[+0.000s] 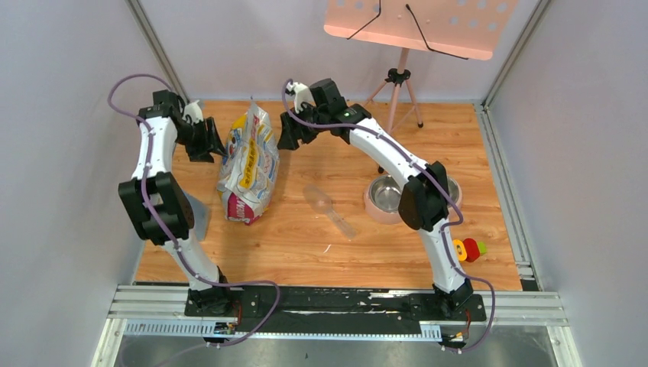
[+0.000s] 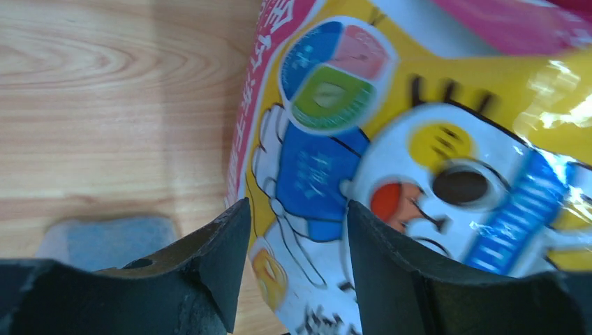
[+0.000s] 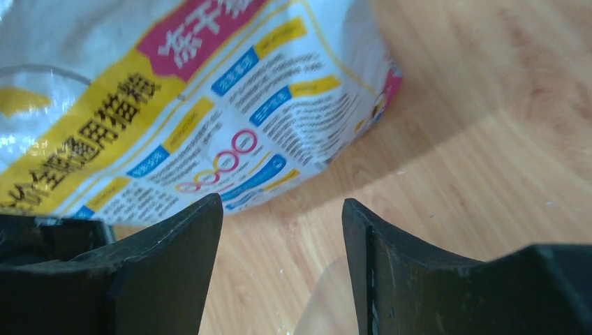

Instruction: Serve the pet food

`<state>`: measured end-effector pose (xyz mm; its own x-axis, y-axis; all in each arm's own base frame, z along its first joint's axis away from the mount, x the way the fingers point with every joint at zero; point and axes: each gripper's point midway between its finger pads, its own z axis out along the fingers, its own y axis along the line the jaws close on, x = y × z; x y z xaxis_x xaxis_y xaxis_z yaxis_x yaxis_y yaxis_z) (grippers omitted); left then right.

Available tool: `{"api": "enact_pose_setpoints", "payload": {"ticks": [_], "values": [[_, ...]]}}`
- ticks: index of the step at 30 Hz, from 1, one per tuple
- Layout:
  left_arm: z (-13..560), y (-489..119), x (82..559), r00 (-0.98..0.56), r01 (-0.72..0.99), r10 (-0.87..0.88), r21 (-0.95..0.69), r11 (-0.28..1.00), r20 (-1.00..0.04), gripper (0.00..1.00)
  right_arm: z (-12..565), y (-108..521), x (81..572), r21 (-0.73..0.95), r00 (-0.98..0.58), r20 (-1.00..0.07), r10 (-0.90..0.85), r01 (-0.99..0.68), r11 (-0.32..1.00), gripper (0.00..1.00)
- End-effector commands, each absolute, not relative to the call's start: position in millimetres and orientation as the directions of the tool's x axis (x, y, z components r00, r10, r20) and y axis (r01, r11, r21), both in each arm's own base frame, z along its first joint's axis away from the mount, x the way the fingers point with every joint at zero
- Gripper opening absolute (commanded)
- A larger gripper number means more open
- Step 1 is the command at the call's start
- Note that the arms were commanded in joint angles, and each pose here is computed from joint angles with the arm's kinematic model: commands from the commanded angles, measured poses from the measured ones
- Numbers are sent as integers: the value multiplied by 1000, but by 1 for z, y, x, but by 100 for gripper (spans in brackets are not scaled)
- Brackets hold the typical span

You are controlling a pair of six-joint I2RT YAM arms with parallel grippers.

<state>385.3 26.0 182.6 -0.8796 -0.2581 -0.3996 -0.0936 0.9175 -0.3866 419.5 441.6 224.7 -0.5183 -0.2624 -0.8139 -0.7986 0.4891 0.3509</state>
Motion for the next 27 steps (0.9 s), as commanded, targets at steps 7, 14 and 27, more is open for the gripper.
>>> {"api": "enact_pose_setpoints", "payload": {"ticks": [7,14,27], "values": [[163,-20,386,-926,118,-153,-649,752,-346,60,241,432,376,367,-445,-831,-334,-890,272,63],[179,12,395,-893,88,-166,-523,848,-418,60,287,420,386,341,-425,-867,-260,-886,313,64],[341,-12,399,-659,309,-189,-491,814,-728,63,372,420,399,414,-458,-889,-22,-823,389,63]]}}
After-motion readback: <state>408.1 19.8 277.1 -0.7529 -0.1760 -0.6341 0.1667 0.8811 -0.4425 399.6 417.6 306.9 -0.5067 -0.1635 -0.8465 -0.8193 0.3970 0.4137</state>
